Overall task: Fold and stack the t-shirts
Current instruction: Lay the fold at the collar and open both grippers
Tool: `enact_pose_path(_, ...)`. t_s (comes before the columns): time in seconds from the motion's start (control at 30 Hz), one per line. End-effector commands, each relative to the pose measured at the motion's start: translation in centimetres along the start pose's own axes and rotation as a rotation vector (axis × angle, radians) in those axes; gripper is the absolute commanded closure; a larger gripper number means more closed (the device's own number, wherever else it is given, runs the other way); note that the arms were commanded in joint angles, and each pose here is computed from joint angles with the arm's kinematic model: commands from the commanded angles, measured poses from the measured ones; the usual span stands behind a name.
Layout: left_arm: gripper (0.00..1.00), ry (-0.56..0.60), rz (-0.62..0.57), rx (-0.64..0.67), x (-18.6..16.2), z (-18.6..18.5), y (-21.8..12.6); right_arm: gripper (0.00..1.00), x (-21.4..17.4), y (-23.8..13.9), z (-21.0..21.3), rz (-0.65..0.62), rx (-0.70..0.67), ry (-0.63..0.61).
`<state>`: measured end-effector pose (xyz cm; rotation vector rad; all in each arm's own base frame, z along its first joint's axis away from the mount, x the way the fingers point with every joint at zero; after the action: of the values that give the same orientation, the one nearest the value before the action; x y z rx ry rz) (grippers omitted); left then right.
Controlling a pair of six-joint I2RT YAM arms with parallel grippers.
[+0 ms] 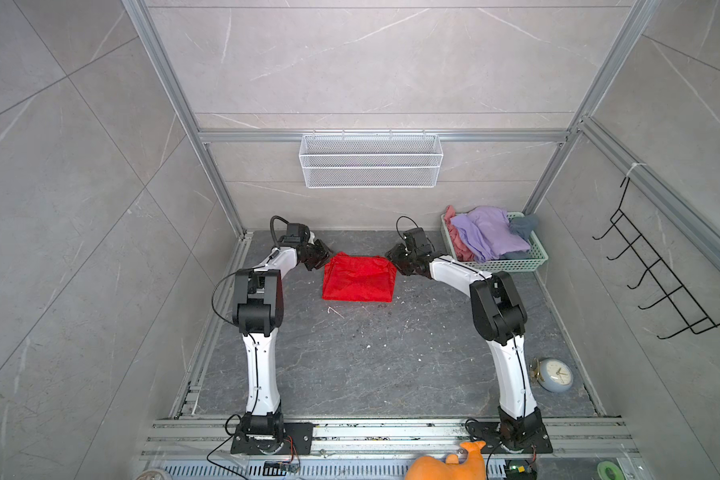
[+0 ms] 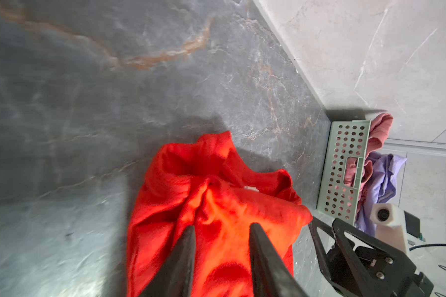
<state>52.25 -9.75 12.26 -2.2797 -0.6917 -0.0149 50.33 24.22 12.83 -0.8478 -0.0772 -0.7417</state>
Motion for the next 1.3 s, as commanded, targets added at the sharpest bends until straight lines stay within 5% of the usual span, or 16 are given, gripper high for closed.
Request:
enact_pose_path(0.0, 0.61, 0.099, -0.088, -0.069, 0.9, -4.1, -4.2, 0.47, -0.5, -3.8, 2.6, -0.022, 0.019, -0.116)
enact_pose_path(0.2, 0.58, 0.135, -0.041, -0.091, -2.1, -6.2, -4.6, 0.48, -3.3, -3.9, 4.4, 0.025, 0.022, -0.204)
enact_pose_path(0.57, 0.58, 0.115, 0.091, -0.144, -4.3, -8.1, 1.1, 0.59, -3.6, 1.8, 5.9, 0.075, -0.004, -0.256)
enact_pose_path(1.27, 0.58, -0.027, 0.120, -0.007, -1.9, -0.9, 7.3, 0.62, -2.1, 8.1, 0.0, 0.130, -0.197, -0.256)
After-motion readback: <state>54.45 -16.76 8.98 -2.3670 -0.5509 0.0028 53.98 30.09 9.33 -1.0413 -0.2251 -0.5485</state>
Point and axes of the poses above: each gripper's point midway between its finger pads, its own y axis out along the fingers, its own z axis along the line the jaws close on, x = y × z, the point moved 7 cm from there along -y, back along the fingers, and after that the axes turned 2 degrees about -y, right-handed, at the moved point
